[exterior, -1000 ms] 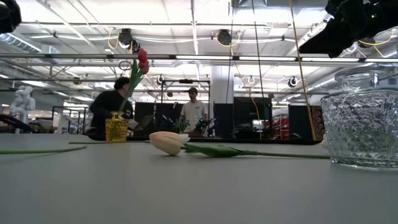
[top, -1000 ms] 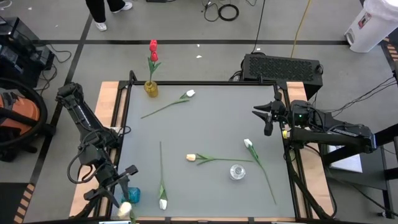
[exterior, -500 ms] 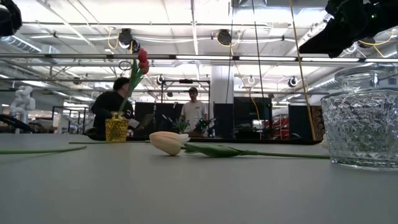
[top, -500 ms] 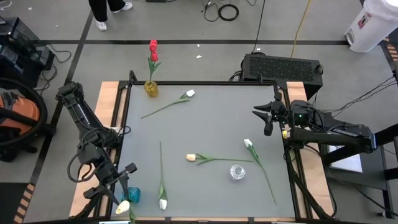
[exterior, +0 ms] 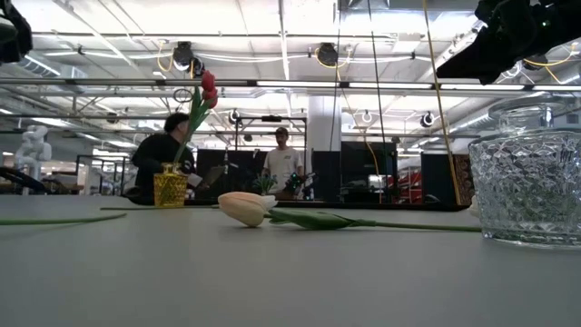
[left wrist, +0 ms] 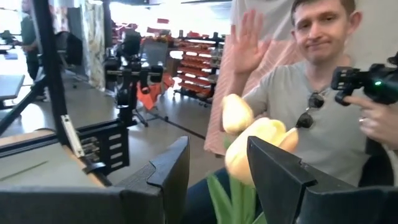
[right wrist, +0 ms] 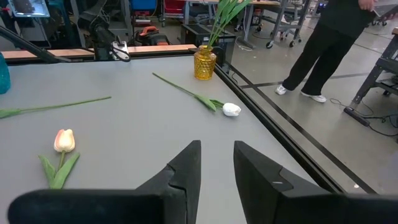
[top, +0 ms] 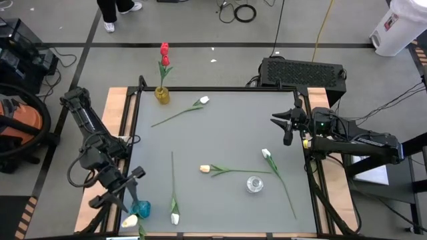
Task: Sort flowers into vase by color
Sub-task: Put the yellow tulip into the blue vase
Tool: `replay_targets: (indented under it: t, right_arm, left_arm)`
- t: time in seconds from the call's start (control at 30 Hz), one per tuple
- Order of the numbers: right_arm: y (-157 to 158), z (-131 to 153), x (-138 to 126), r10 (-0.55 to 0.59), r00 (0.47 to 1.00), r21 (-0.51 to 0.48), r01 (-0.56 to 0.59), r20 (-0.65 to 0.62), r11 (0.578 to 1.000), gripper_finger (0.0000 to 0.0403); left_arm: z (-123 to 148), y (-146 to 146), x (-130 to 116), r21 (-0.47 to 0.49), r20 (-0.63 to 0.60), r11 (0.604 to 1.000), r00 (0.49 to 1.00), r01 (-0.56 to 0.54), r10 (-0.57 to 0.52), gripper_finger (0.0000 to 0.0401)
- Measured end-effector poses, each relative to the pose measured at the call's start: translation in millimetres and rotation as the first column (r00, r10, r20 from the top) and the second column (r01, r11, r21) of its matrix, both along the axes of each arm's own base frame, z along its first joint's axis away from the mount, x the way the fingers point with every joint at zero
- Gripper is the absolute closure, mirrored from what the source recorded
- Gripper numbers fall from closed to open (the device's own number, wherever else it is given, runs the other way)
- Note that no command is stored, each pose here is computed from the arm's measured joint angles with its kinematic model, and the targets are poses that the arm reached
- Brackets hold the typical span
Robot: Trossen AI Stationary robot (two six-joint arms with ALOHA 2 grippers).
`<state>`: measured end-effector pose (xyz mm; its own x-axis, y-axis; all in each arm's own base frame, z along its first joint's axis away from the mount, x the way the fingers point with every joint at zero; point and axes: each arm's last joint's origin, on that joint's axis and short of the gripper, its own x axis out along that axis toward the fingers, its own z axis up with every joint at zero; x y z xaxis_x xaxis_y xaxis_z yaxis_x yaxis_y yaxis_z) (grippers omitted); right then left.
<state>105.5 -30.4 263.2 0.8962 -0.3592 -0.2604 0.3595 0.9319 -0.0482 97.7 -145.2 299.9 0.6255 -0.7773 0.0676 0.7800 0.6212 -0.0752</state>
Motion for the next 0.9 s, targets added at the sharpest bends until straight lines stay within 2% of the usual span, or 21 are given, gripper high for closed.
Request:
replay_targets:
  t: [0.23, 0.4, 0.53, 0.67, 0.9]
  right_arm:
    - [0, 0, 0, 0.000, 1.000, 0.000, 0.000, 0.000, 1.000, 0.0316]
    - [0, 0, 0, 0.000, 1.000, 0.000, 0.000, 0.001, 1.000, 0.0316]
    - [0, 0, 0, 0.000, 1.000, 0.000, 0.000, 0.001, 1.000, 0.0316]
    - [0, 0, 0, 0.000, 1.000, 0.000, 0.000, 0.000, 1.000, 0.0316]
    - [0, 0, 0, 0.000, 1.000, 0.000, 0.000, 0.001, 1.000, 0.0316]
  left_arm:
    - [-4, 2, 2, 0.043, -0.010, 0.995, 0.996, -0.092, 0.092, 0.0234]
    - [-4, 6, 4, 0.074, 0.021, 0.970, 0.973, -0.232, 0.231, 0.0234]
    - [-4, 10, 6, 0.096, 0.046, 0.920, 0.925, -0.379, 0.376, 0.0234]
    - [-3, 18, 10, 0.100, 0.048, 0.853, 0.859, -0.512, 0.510, 0.0234]
    - [-2, 41, 19, 0.112, 0.042, 0.744, 0.752, -0.658, 0.658, 0.0234]
